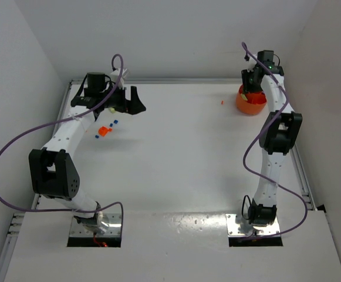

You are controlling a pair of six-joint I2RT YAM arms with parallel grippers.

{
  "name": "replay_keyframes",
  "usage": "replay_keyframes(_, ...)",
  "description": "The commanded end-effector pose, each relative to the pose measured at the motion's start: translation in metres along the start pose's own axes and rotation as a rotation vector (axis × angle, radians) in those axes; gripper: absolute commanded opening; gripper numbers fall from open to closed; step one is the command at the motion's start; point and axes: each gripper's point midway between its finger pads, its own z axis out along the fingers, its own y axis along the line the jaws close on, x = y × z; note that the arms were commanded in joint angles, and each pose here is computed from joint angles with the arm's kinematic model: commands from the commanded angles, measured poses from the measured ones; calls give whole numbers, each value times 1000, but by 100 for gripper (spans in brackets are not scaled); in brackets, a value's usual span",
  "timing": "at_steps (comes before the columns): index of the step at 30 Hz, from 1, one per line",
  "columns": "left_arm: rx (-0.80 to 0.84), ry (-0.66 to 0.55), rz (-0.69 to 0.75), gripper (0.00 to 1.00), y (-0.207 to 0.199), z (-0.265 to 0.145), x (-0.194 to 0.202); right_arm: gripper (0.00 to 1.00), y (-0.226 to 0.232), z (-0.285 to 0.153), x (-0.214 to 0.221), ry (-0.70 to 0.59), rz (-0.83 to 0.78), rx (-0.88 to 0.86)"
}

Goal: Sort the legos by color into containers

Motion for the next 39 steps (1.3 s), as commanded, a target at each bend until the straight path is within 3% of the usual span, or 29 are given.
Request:
replay_keyframes(1, -51, -73, 68, 100, 0, -10, -27, 40, -13, -36, -41, -127, -2, 55)
replay_keyframes(6, -273, -105, 119, 100, 54, -43, -37, 38, 3, -86, -67, -224, 17, -19)
replay_keyframes(8, -361, -51, 132, 100, 86, -47, -28, 38, 19, -111, -71, -251, 30, -98)
replay_keyframes(12, -509, 74, 135, 100, 143, -39, -15, 40, 56, -119, -54, -210, 11, -224)
replay_keyframes(19, -654, 130, 28, 100, 218, -15, -6, 43, 81, -120, -39, -182, 23, -314)
replay_keyframes(23, -724, 108, -124, 100, 225, 6, 0, 43, 84, -115, -32, -160, 28, -327)
replay_keyframes(28, -1086, -10, -267, 100, 233, 4, -4, 43, 89, -113, -31, -159, 21, -333)
replay_keyframes(30, -1121, -62, -315, 100, 230, 10, -9, 43, 89, -113, -31, -159, 21, -333)
replay_keyframes(35, -1106, -26, -454, 100, 236, 36, 14, 44, 96, -108, -26, -142, 18, -351)
replay_keyframes(39, -1099, -54, -568, 88, 250, 47, 19, 44, 96, -105, -23, -133, 12, -352)
